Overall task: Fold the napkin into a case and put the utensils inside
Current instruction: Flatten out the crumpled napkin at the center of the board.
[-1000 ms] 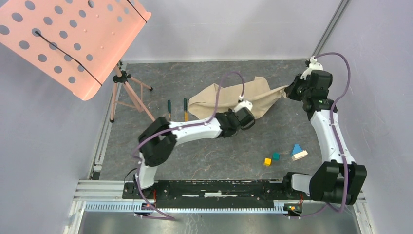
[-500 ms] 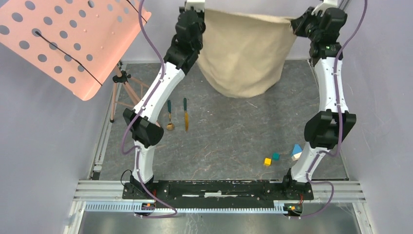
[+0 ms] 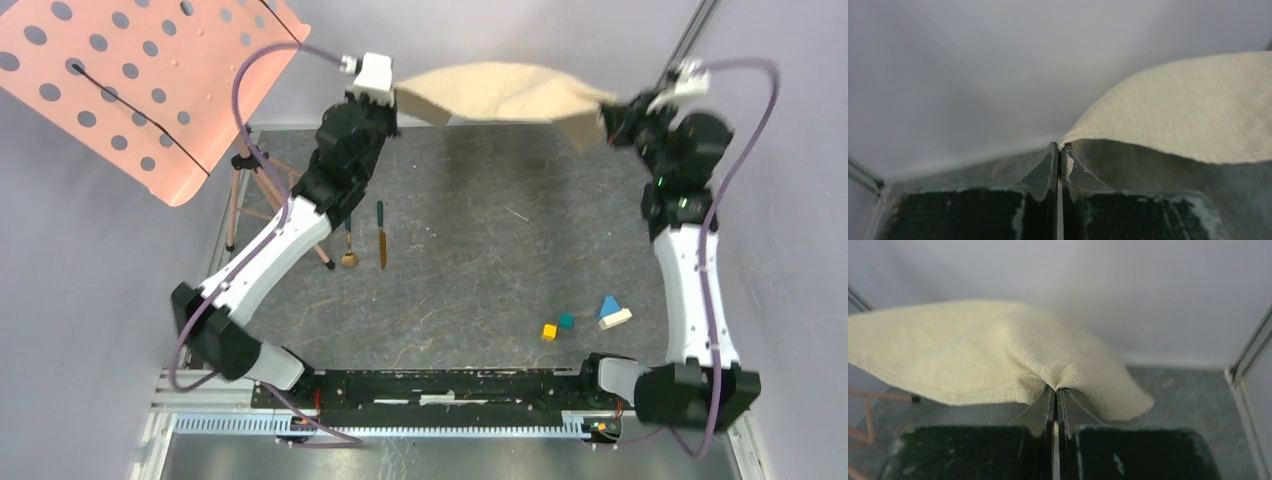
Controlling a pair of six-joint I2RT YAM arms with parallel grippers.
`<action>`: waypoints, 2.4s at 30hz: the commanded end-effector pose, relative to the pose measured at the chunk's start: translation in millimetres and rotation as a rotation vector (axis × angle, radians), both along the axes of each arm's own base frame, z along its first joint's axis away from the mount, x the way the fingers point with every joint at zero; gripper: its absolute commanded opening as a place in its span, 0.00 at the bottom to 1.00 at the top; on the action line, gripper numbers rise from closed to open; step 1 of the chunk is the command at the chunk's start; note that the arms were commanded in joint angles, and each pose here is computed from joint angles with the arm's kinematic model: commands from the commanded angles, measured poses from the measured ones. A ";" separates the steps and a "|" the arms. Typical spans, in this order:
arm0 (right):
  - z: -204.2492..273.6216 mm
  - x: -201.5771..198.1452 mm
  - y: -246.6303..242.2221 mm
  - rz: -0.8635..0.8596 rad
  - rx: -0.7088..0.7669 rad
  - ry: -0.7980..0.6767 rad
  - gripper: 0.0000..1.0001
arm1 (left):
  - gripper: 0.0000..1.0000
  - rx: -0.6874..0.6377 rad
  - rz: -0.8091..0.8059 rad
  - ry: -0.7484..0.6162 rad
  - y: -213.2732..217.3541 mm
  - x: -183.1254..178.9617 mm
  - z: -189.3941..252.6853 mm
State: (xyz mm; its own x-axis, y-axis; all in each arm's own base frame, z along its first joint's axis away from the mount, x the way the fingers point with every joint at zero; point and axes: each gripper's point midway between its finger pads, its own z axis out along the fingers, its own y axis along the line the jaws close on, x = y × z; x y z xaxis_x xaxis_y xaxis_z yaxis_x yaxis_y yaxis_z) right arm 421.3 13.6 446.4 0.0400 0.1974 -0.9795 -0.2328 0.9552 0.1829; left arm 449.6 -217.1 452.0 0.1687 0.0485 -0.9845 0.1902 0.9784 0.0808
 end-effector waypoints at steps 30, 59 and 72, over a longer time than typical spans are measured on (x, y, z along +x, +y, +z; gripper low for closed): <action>-369.1 10.3 21.3 0.083 0.094 0.865 0.58 | 0.94 -0.197 -0.103 1.051 -82.3 -65.0 -354.5; -453.5 -76.5 -52.9 -0.211 0.031 1.102 0.58 | 0.97 -0.099 -0.108 1.261 -87.0 -157.0 -444.2; -353.6 -103.2 -64.9 -0.403 -0.079 1.001 0.87 | 1.00 -0.142 -0.435 1.091 -93.7 -189.4 -270.1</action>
